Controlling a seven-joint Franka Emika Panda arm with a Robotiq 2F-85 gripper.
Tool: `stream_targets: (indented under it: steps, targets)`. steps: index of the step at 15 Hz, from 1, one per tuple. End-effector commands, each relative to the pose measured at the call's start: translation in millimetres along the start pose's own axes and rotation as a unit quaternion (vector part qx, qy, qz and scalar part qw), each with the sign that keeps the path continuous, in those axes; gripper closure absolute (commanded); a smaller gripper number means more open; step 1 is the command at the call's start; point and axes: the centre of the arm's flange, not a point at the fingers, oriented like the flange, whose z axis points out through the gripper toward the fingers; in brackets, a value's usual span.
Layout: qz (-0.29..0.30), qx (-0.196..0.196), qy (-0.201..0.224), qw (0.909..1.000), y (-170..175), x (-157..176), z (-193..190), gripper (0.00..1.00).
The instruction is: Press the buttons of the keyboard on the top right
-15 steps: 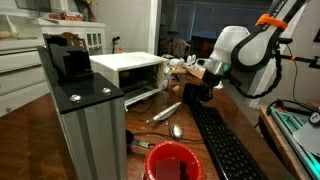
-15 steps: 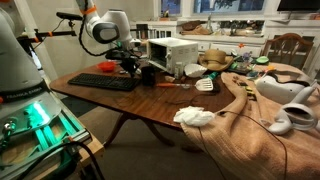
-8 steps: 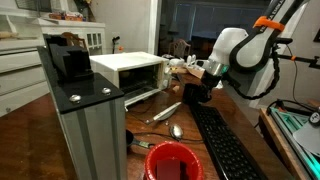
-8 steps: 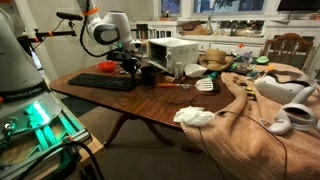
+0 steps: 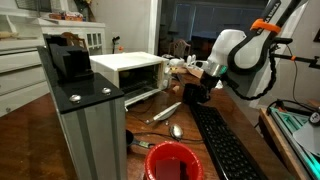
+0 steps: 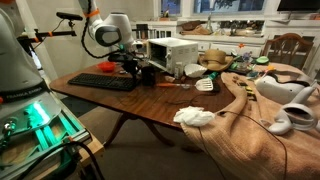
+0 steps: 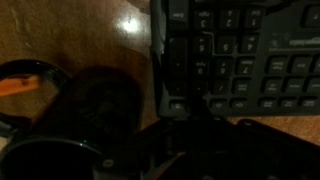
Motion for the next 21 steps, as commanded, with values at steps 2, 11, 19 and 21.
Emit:
stream_targets:
  steps: [2,11,19,21]
  targets:
    - [-0.006,-0.003,-0.009,0.9999,5,-1,14,1.00]
    - [-0.002,-0.005,-0.010,0.9999,-3,2,-4,1.00]
    - [0.037,-0.006,-0.013,0.9992,-21,7,-43,1.00]
    - [0.051,-0.014,-0.018,0.9984,-25,7,-55,1.00]
